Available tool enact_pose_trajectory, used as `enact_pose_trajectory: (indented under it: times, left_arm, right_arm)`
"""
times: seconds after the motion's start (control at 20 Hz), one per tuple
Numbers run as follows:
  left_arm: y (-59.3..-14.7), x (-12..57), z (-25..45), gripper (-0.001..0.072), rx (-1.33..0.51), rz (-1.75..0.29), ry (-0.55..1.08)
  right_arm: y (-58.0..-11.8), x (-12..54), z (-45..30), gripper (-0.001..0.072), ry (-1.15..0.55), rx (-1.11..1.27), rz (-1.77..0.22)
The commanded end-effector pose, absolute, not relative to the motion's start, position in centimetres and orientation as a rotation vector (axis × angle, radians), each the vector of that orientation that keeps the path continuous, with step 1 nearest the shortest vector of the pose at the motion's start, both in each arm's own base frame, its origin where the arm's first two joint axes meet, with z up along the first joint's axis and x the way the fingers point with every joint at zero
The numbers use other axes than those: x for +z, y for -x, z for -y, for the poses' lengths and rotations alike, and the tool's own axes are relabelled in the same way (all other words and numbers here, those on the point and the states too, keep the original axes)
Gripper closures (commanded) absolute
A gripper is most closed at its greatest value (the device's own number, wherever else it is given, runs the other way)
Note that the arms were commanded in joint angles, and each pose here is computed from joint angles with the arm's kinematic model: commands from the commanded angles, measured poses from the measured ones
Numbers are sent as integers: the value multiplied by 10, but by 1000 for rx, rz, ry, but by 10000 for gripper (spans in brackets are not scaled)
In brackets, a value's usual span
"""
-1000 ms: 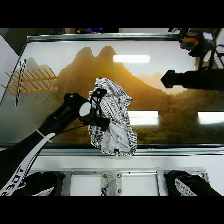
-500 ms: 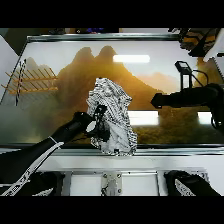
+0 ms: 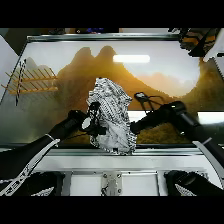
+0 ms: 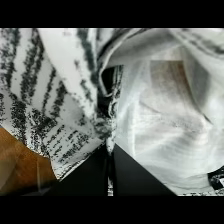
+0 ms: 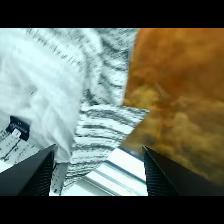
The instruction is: Fold the clothes and pants, and hang the long-sleeved shirts on hangers.
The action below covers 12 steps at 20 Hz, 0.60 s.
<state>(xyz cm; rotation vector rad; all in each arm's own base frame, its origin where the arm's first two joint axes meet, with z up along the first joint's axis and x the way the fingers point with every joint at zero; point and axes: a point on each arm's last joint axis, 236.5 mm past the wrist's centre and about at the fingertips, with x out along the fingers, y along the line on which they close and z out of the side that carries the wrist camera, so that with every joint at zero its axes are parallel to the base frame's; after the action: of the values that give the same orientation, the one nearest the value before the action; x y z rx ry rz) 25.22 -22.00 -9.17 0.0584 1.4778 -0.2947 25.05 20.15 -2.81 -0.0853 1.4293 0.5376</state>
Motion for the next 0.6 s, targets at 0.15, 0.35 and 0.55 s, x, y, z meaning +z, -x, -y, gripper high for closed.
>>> enact_pose_trajectory:
  times: [0.15,0.35,0.55]
  left_arm:
    - [-249,-84,224,694,-306,-1490,-81]
    - [-245,-84,221,694,-302,-1507,-89]
    - [-241,-83,218,694,-296,-1526,-99]
  right_arm:
    - [-242,-100,-216,134,177,444,-1543]
    - [-248,-110,-218,140,158,418,-1538]
    - [-253,-115,-211,515,184,386,-1533]
